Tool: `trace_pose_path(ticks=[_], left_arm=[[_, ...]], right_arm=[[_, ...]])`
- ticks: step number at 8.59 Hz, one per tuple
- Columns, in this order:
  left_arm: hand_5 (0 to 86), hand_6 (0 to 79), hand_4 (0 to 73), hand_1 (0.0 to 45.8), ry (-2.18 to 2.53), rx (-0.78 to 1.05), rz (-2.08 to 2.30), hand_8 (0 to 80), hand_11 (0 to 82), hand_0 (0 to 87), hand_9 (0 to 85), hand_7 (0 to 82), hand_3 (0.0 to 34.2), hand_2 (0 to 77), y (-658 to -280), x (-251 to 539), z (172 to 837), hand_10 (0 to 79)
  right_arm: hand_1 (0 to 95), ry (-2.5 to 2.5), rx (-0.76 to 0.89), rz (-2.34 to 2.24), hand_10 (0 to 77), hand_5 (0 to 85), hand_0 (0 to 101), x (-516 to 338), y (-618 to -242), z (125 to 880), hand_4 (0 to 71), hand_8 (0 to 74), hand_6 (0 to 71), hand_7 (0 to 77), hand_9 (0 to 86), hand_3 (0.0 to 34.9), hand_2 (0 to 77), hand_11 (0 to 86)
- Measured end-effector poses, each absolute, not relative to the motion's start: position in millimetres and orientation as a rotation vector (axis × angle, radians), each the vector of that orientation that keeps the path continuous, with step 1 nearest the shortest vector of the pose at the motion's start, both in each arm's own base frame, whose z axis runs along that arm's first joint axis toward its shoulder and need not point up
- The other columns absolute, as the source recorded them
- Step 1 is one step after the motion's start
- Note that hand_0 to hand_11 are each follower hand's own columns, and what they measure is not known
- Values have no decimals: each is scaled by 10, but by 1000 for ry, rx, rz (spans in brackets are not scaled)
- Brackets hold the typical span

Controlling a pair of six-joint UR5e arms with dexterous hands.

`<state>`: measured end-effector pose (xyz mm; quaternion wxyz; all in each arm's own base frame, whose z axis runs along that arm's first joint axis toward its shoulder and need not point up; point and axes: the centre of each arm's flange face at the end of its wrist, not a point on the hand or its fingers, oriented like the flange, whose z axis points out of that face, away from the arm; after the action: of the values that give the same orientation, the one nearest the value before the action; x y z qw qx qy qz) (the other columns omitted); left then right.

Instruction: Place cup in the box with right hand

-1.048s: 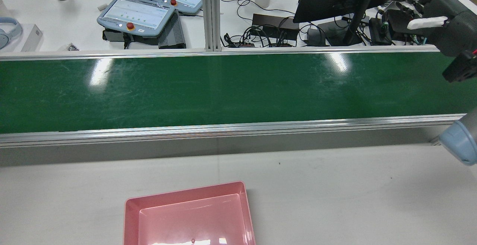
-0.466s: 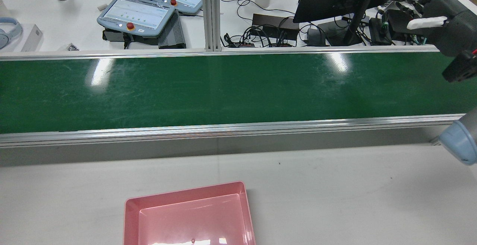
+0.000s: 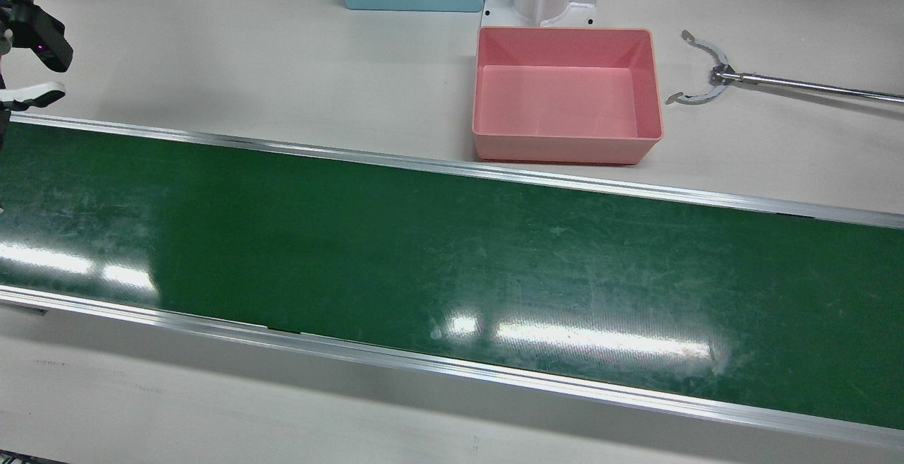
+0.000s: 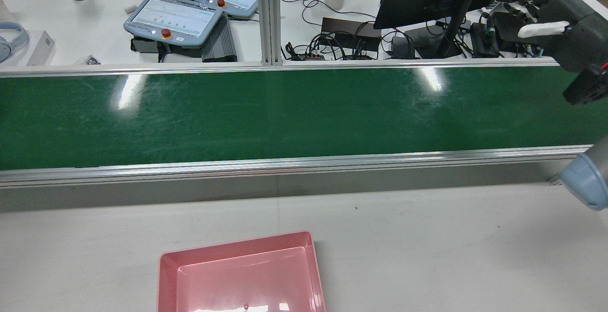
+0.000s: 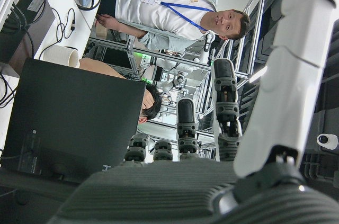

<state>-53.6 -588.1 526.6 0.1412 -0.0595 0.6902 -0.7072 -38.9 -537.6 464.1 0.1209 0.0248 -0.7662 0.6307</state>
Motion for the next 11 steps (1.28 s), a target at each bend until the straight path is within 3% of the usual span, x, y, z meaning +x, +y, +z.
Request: trace_pose_path(ticks=[11], left_arm=[[0, 0, 0, 5, 1993, -172, -2042, 0, 0, 0, 5, 0, 0, 5, -5881, -536, 5266, 0]], right_arm=[[120, -2232, 73, 1843, 60, 60, 558, -402, -5392, 4654, 349, 16, 93, 425, 104, 0, 5, 109]])
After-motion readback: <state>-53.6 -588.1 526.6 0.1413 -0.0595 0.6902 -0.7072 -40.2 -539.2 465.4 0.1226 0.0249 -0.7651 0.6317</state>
